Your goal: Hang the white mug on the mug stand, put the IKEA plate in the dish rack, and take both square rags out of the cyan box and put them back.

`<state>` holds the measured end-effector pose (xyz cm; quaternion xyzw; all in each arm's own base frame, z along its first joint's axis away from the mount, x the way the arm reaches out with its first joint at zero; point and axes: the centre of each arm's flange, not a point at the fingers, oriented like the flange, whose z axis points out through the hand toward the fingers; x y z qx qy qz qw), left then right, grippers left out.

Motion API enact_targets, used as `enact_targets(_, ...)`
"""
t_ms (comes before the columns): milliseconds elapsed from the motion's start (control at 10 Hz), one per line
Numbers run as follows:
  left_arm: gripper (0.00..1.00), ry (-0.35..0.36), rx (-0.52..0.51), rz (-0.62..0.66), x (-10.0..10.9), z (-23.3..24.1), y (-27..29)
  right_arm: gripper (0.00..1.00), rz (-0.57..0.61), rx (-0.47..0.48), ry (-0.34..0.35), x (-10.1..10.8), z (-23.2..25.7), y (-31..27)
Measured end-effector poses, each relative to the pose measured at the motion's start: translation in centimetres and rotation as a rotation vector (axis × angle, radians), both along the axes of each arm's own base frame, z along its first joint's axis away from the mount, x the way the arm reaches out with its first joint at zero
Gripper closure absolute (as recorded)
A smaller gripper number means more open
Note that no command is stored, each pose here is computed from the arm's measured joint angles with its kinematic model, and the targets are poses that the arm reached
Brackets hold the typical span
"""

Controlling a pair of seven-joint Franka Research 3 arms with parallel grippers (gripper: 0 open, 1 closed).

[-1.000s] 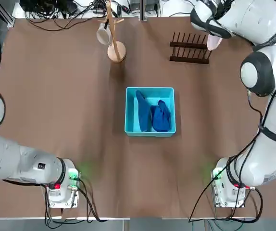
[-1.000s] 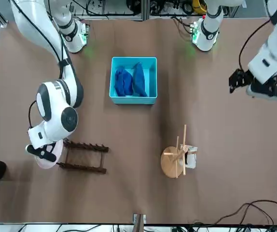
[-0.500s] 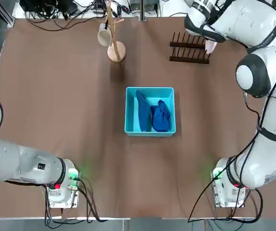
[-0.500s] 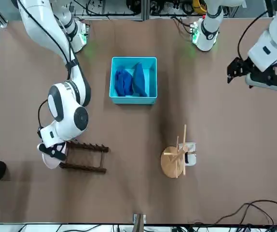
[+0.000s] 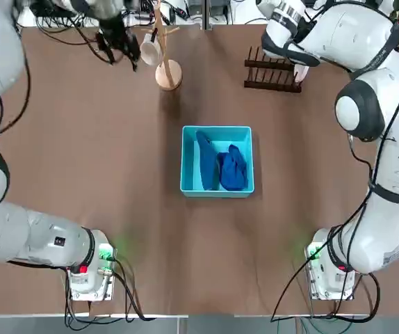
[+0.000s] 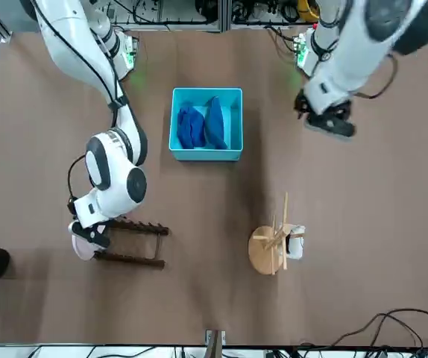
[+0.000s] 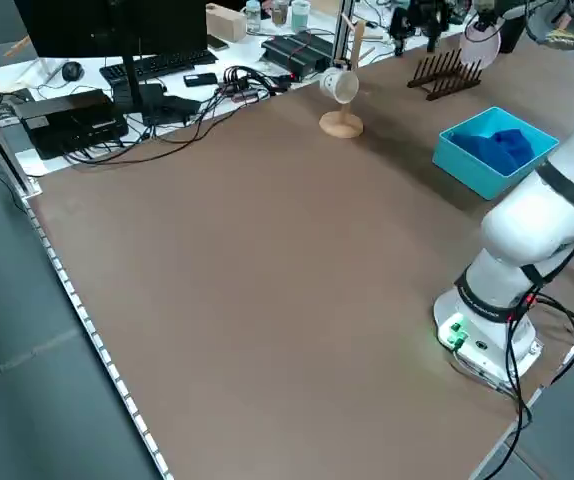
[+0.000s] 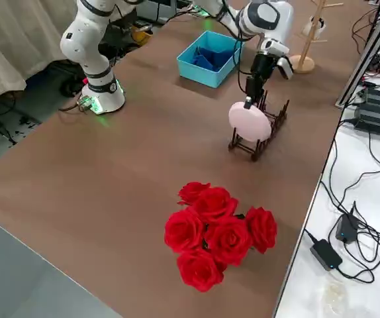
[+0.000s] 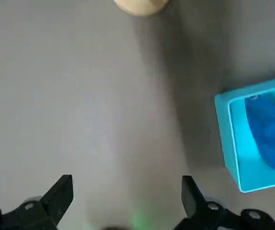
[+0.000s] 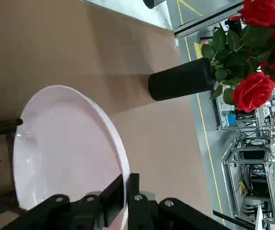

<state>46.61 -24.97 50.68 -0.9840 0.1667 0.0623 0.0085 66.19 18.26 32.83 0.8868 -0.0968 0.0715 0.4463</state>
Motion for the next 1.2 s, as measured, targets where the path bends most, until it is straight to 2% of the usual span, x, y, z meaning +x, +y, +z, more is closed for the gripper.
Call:
enact_targets(200, 0.00, -0.005, 0.002, -0.082, -3.2, -4.4, -4.5, 0.87, 0.001, 0.000, -0.003, 0.0, -0.1, 0.2)
enact_targets(300, 0.00, -0.008, 0.001, -0.103, -5.0, -6.7, -6.9, 0.78, 0.002, 0.000, -0.002, 0.0, -0.2, 0.2)
enact_targets(500, 0.00, 0.007, -0.017, -0.117, -7.5, -10.7, -11.3, 0.48, 0.009, -0.004, -0.001, -0.1, -0.4, 0.6)
enact_targets(800, 0.00, 0.044, -0.085, -0.100, -10.5, -15.8, -17.2, 0.36, 0.021, -0.016, -0.003, -0.2, -0.4, 0.9)
enact_targets(900, 0.00, 0.051, -0.114, -0.086, -11.9, -17.2, -19.2, 0.20, 0.022, -0.016, -0.003, -0.2, -0.4, 1.0)
enact_targets(1000, 0.00, 0.059, -0.133, -0.072, -13.3, -18.5, -21.0, 0.12, 0.023, -0.014, -0.006, -0.2, -0.3, 1.1)
enact_targets(1100, 0.00, 0.050, -0.148, -0.050, -14.4, -19.8, -22.6, 0.08, 0.018, -0.003, -0.014, -0.1, 0.3, 1.2)
enact_targets(1200, 0.00, 0.036, -0.156, -0.029, -14.9, -21.0, -24.0, 0.01, 0.008, 0.024, -0.026, 0.0, 1.5, 1.3)
